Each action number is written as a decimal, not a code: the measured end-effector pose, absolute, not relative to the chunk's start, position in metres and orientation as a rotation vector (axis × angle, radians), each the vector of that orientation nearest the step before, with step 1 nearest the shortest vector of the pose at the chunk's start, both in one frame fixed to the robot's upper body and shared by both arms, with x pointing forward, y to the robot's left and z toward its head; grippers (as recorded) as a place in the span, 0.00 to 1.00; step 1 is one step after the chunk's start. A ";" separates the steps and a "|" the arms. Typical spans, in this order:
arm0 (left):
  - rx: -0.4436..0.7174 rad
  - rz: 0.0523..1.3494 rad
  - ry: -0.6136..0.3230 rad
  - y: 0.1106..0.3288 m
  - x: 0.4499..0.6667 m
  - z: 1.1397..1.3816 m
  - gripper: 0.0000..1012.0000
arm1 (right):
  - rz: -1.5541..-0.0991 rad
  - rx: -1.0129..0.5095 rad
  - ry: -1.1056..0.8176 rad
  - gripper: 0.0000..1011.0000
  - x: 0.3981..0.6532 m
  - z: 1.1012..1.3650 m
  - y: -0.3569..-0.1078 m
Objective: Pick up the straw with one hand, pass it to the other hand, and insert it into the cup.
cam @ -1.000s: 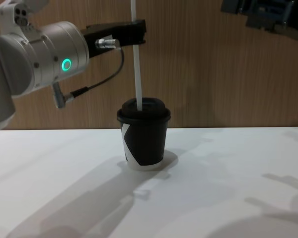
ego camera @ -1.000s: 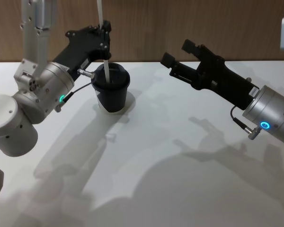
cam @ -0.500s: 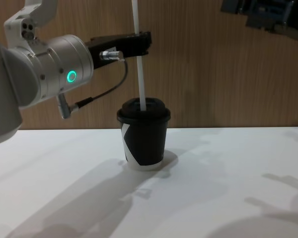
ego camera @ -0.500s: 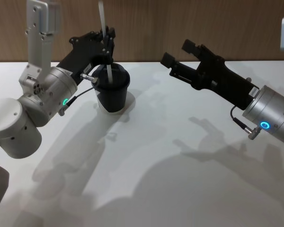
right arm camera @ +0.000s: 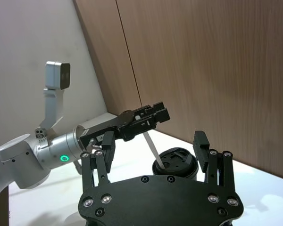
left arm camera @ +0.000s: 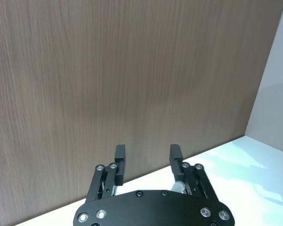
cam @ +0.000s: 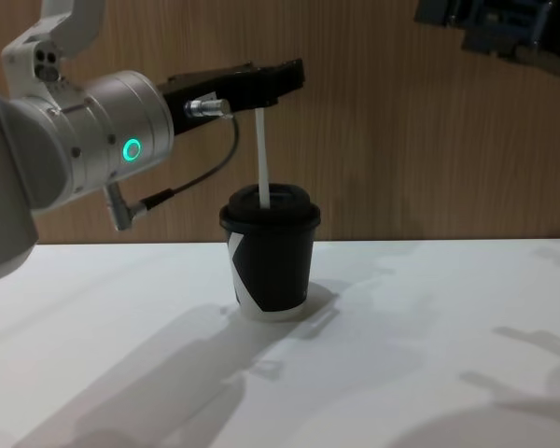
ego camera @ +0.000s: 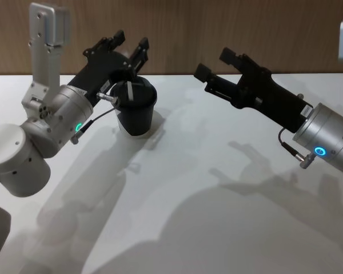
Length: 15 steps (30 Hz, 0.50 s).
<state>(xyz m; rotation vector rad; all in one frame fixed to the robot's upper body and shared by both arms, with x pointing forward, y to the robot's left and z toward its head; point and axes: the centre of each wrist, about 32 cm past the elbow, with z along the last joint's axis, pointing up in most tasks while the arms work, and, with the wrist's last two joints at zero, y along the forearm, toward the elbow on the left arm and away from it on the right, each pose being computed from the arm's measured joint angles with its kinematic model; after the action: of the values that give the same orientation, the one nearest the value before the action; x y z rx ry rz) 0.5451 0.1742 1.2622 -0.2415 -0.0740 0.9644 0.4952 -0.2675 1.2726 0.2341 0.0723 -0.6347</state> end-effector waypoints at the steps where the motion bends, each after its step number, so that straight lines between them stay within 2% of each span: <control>1: -0.243 0.965 -0.074 0.175 0.544 1.262 0.57 | -0.635 0.234 0.072 0.99 0.495 1.273 -0.268; 2: -0.244 0.964 -0.075 0.176 0.541 1.262 0.64 | -0.635 0.234 0.072 0.99 0.495 1.273 -0.268; 10: -0.254 0.964 -0.078 0.184 0.526 1.260 0.84 | -0.635 0.234 0.072 0.99 0.495 1.273 -0.268; 13: -0.260 0.962 -0.079 0.189 0.518 1.260 0.96 | -0.635 0.234 0.072 0.99 0.495 1.273 -0.268; 15: -0.262 0.960 -0.079 0.191 0.514 1.260 0.99 | -0.635 0.234 0.072 0.99 0.495 1.273 -0.268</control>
<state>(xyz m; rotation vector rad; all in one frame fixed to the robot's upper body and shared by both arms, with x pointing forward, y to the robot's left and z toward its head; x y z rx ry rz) 0.5140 0.1909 1.2595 -0.2622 -0.0790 0.9602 0.4952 -0.2675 1.2726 0.2341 0.0723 -0.6346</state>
